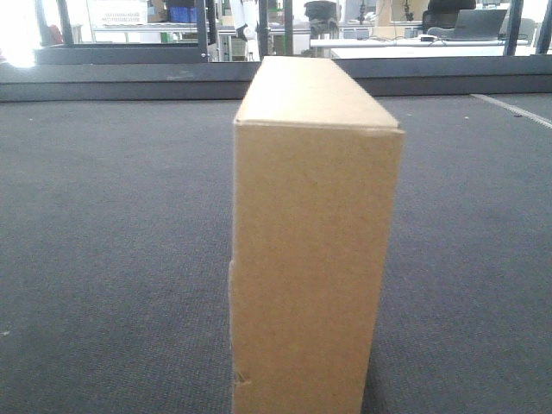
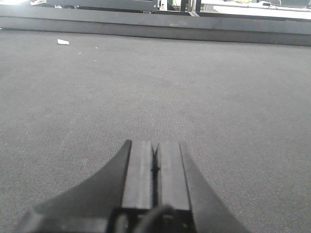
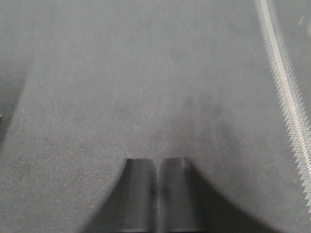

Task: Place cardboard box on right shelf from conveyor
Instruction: 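Move the right gripper toward the upright cardboard box on the conveyor, then lower the open right gripper over the box and close on it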

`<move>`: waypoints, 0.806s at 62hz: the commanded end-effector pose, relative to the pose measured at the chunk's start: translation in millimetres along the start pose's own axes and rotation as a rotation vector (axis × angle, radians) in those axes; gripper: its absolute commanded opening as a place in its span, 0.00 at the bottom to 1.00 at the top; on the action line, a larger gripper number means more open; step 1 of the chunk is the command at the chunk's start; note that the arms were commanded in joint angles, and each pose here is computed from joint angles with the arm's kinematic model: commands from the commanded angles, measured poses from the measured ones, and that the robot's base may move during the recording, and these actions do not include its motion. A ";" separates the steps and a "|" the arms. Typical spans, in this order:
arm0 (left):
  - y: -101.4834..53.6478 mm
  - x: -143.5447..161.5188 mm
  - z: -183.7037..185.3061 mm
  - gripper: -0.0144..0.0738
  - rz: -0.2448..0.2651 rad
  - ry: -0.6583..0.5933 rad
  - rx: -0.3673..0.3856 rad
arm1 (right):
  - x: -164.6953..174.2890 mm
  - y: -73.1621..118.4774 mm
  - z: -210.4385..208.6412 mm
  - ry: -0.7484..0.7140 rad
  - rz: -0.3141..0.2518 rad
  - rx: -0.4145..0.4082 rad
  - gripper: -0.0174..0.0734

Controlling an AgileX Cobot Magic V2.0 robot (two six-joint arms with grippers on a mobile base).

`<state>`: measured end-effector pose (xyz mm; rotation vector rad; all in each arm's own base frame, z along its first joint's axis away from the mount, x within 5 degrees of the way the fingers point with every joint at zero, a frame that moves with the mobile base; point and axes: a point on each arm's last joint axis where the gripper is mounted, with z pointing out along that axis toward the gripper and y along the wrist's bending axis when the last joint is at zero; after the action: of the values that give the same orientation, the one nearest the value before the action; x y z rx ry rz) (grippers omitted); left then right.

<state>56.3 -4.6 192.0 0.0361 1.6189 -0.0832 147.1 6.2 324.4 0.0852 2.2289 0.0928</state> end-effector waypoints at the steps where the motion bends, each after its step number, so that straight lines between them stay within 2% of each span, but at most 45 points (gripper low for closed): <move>1: 0.1 -6.0 -0.4 0.03 -0.006 -0.084 0.002 | -31.8 5.8 -0.3 -0.023 0.034 0.006 0.73; 4: 0.1 -6.0 -0.4 0.03 -0.006 -0.084 0.002 | -42.1 11.0 0.5 0.006 0.058 0.010 0.87; 8: 0.1 -6.0 -0.4 0.03 -0.006 -0.084 0.002 | -55.9 19.9 0.8 0.039 0.083 0.009 0.85; 17: 0.1 -6.0 -0.4 0.03 -0.006 -0.084 0.002 | -80.3 53.1 6.6 0.158 0.137 -0.025 0.85; 22: 0.1 -6.0 -0.4 0.03 -0.006 -0.084 0.002 | -96.2 73.8 12.0 0.182 0.153 -0.057 0.85; 28: 0.1 -6.0 -0.4 0.03 -0.006 -0.084 0.002 | -113.6 100.3 15.2 0.181 0.204 -0.124 0.85; 37: 0.1 -6.0 -0.4 0.03 -0.006 -0.084 0.002 | -127.8 141.9 24.1 0.206 0.119 -0.174 0.85; 45: 0.1 -6.0 -0.4 0.03 -0.006 -0.084 0.002 | -134.9 177.4 25.8 0.227 0.088 -0.226 0.85; 50: 0.1 -6.0 -0.4 0.03 -0.006 -0.084 0.002 | -133.2 195.0 27.1 0.265 0.074 -0.226 0.85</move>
<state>56.3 -4.6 192.0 0.0361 1.6189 -0.0832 261.1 181.0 406.8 0.0440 2.5425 0.3710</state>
